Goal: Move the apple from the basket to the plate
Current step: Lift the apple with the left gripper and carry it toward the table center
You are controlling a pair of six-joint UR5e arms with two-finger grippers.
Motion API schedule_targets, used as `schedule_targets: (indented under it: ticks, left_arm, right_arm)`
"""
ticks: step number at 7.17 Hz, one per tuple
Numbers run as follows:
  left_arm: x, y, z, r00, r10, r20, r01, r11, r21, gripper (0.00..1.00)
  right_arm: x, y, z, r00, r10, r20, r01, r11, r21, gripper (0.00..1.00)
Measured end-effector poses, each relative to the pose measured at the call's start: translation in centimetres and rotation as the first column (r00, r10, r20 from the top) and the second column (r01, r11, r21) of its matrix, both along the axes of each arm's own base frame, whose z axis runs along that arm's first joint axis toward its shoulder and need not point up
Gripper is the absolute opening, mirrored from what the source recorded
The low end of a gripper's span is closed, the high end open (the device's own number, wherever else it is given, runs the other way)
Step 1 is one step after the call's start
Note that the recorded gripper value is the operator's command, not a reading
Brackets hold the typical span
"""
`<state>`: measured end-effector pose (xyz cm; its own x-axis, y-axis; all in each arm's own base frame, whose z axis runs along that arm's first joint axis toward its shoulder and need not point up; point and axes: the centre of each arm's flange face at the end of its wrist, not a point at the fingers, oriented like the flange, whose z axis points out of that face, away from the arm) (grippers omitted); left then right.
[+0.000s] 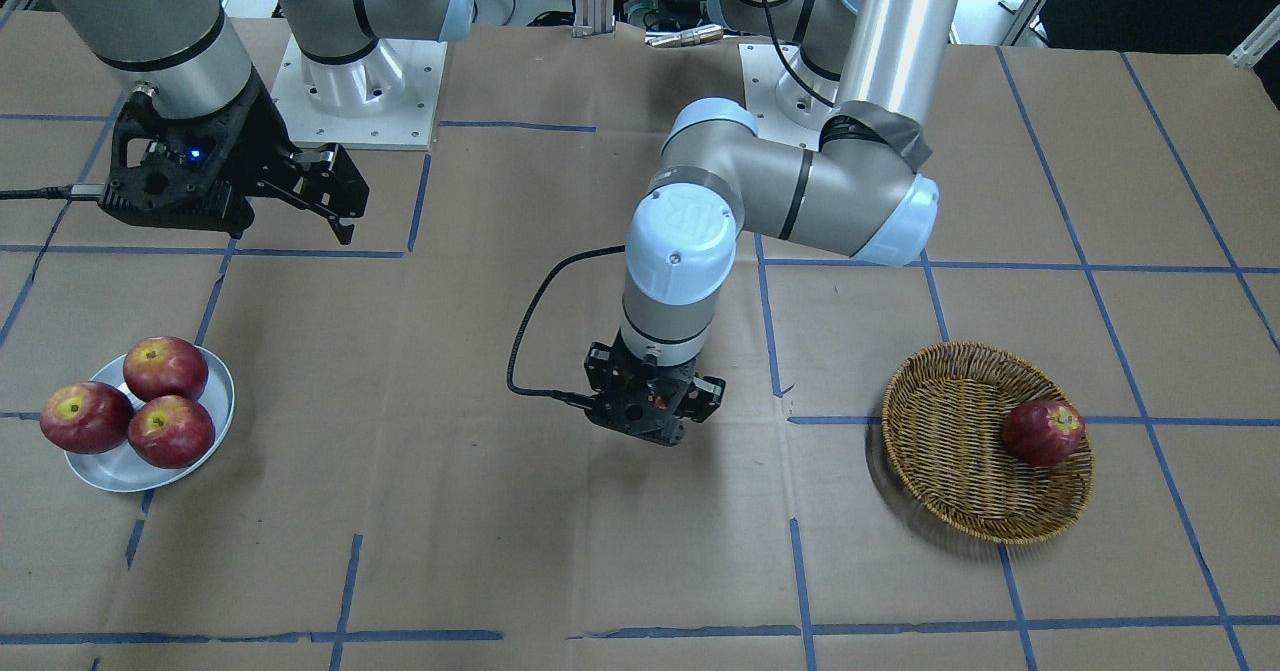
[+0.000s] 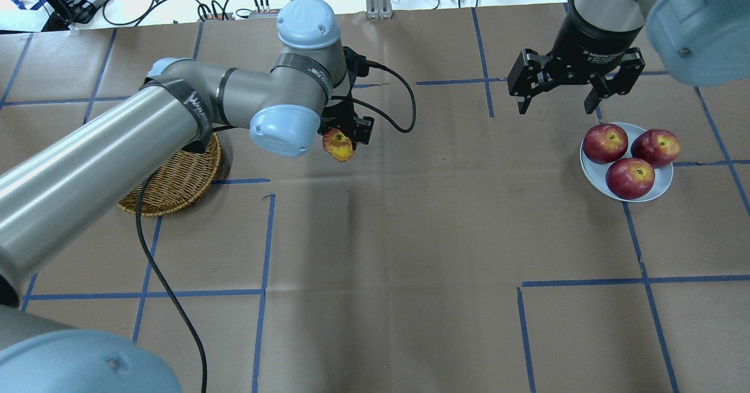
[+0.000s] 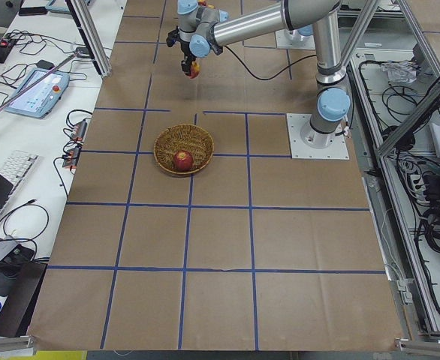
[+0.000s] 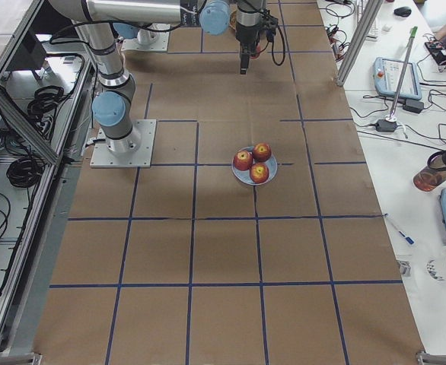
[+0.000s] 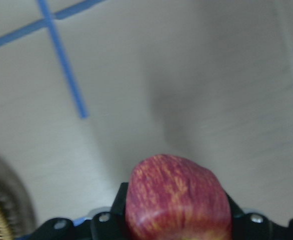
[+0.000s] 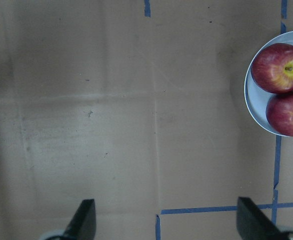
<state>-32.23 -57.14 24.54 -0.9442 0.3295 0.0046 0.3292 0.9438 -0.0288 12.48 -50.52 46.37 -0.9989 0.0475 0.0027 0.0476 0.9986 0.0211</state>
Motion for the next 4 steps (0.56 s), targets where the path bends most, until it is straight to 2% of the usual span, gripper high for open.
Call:
schedule_targets:
  ticks: [4]
  left_arm:
    - [-4.0, 0.7, -3.6, 0.999, 0.010, -0.033, -0.009, 1.000, 0.026, 0.49]
  right_arm:
    - [0.0, 0.0, -0.1, 1.000, 0.002, -0.003, -0.002, 1.000, 0.003, 1.00]
